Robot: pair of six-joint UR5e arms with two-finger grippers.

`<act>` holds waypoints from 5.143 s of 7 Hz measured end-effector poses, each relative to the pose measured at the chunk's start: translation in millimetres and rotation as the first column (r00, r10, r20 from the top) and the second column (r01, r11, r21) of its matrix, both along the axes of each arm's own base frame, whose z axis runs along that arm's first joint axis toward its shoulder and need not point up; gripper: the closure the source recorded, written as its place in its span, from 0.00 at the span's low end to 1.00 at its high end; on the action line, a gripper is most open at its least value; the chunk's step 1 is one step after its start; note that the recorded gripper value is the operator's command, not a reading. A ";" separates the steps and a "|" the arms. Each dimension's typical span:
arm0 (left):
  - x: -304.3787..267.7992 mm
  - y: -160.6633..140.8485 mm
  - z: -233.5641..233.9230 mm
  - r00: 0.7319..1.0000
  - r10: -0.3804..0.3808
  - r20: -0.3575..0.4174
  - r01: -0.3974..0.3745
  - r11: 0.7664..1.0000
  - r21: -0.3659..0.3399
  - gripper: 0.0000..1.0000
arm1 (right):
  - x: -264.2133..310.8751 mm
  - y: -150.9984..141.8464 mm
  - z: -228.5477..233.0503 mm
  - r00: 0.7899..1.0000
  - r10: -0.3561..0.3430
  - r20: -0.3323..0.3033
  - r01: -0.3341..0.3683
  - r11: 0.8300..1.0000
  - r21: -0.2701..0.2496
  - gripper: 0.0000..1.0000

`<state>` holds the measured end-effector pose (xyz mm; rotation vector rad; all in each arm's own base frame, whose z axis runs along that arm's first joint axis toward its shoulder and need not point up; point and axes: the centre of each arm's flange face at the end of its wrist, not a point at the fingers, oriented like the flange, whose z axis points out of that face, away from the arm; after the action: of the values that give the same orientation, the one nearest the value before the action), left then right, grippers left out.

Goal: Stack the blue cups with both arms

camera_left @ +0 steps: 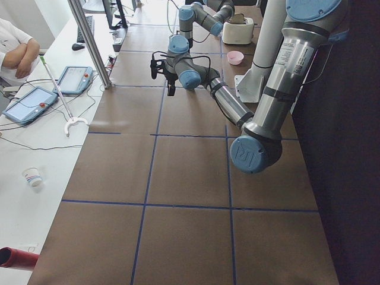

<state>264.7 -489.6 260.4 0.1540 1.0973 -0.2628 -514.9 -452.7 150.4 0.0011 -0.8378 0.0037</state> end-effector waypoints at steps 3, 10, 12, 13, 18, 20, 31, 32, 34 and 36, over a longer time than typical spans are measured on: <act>0.5 0.5 -0.3 1.000 0.000 -0.001 0.000 1.000 -0.003 0.00 | -9.7 7.3 0.4 1.000 -0.009 -0.007 0.009 1.000 0.007 1.00; -2.0 2.2 -3.5 1.000 -0.004 -0.007 0.004 1.000 0.001 0.00 | -19.0 13.2 -1.2 1.000 -0.004 -0.018 0.004 1.000 0.028 0.00; -3.9 4.0 8.1 1.000 0.004 0.008 -0.004 1.000 -0.001 0.00 | 17.8 11.1 -3.3 1.000 0.015 0.010 -0.016 0.999 0.036 0.00; -8.9 6.7 27.9 0.999 0.024 0.039 -0.025 1.000 0.013 0.00 | 71.4 4.0 13.7 0.999 0.037 0.021 -0.037 0.999 0.027 0.00; -137.6 -7.4 175.1 0.943 0.152 0.296 -0.214 0.958 0.190 0.00 | 342.0 -42.3 220.6 0.987 -0.134 -0.088 0.147 0.975 0.166 0.00; -236.8 -31.8 259.6 0.905 0.206 0.372 -0.307 0.922 0.235 0.00 | 443.5 -44.6 311.4 0.978 -0.194 -0.075 0.205 0.963 0.175 0.00; -358.9 28.5 367.4 0.905 0.325 0.273 -0.336 0.942 -0.006 0.00 | 559.7 -41.5 490.3 0.984 -0.170 -0.057 0.177 0.975 0.138 0.00; -358.6 32.2 373.8 0.906 0.326 0.270 -0.335 0.942 -0.015 0.00 | 559.9 -41.6 494.3 0.984 -0.170 -0.058 0.176 0.976 0.129 0.00; -357.6 30.7 391.1 0.907 0.334 0.255 -0.336 0.941 -0.038 0.00 | 557.3 -47.3 512.0 0.984 -0.171 -0.057 0.176 0.980 0.090 0.00; -357.7 25.8 396.0 0.906 0.330 0.263 -0.336 0.942 -0.027 0.00 | 555.7 -71.4 510.2 0.983 -0.173 -0.067 0.178 0.980 0.090 0.00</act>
<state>-93.0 -463.9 656.4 0.0149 0.8425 0.0759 40.7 -524.1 660.6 0.0171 -0.7767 -0.2018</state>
